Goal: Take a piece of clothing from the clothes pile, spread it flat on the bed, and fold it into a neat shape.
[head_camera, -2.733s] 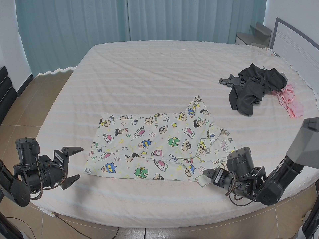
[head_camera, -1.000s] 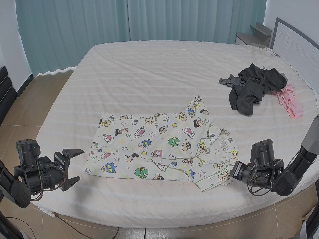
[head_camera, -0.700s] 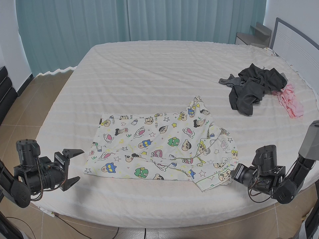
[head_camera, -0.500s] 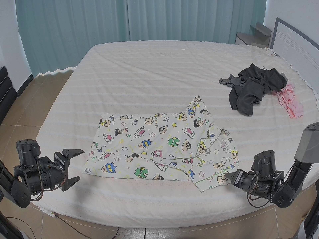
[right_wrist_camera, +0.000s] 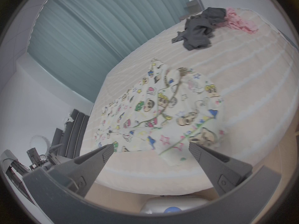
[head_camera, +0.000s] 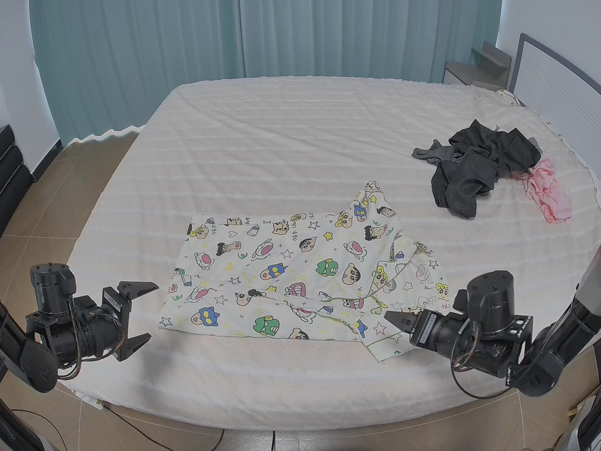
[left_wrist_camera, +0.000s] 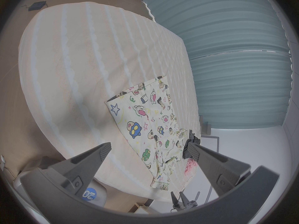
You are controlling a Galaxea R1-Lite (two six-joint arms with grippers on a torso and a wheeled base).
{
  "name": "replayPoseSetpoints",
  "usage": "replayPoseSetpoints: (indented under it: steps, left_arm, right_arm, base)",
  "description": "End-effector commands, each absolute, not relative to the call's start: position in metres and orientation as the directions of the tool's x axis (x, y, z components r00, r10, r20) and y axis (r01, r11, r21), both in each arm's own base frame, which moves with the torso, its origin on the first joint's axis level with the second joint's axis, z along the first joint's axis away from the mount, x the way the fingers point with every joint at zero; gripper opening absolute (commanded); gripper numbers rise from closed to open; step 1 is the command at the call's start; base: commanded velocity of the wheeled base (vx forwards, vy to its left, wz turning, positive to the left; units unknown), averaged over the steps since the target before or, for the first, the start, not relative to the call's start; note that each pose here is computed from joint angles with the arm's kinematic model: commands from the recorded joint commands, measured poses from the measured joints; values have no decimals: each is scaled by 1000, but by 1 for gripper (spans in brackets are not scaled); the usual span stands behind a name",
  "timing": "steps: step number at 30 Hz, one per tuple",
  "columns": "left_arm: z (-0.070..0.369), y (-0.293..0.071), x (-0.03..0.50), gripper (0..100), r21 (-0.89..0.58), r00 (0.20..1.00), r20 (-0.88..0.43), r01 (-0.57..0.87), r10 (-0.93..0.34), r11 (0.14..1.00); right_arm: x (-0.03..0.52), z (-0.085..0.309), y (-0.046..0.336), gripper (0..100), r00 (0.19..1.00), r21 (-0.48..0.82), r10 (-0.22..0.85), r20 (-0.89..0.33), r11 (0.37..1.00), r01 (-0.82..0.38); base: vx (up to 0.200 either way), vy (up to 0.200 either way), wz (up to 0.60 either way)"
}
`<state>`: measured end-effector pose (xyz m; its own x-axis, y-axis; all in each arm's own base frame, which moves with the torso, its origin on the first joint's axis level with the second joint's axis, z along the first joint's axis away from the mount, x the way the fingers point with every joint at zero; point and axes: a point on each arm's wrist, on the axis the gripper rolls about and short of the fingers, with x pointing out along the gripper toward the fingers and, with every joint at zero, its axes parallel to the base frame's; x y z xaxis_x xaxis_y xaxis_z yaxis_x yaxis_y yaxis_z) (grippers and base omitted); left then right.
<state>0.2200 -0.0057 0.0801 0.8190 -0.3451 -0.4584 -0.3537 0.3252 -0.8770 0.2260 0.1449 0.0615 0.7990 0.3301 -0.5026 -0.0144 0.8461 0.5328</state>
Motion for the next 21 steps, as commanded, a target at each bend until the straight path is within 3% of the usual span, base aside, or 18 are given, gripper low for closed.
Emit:
replayPoseSetpoints:
  steps: [1, 5, 12, 21]
  left_arm:
    - [80, -6, 219, 100, -877, 820, -457, -353, -344, 325]
    - [80, -6, 217, 100, -876, 817, -461, -355, -347, 328]
    - [79, -6, 217, 100, -874, 817, -462, -355, -345, 331]
    - [78, -6, 215, 100, -871, 813, -469, -359, -347, 335]
  right_arm:
    - [245, 84, 191, 100, 748, 566, 449, -488, 816, -119]
    - [269, 63, 219, 100, 696, 607, 484, -531, 790, -86]
    - [281, 18, 245, 100, 654, 565, 467, -595, 822, -73]
    - [291, 18, 260, 100, 665, 578, 486, -567, 810, -99]
  base:
    - [0, 0, 0]
    - [0, 0, 0]
    - [0, 0, 0]
    - [0, 0, 0]
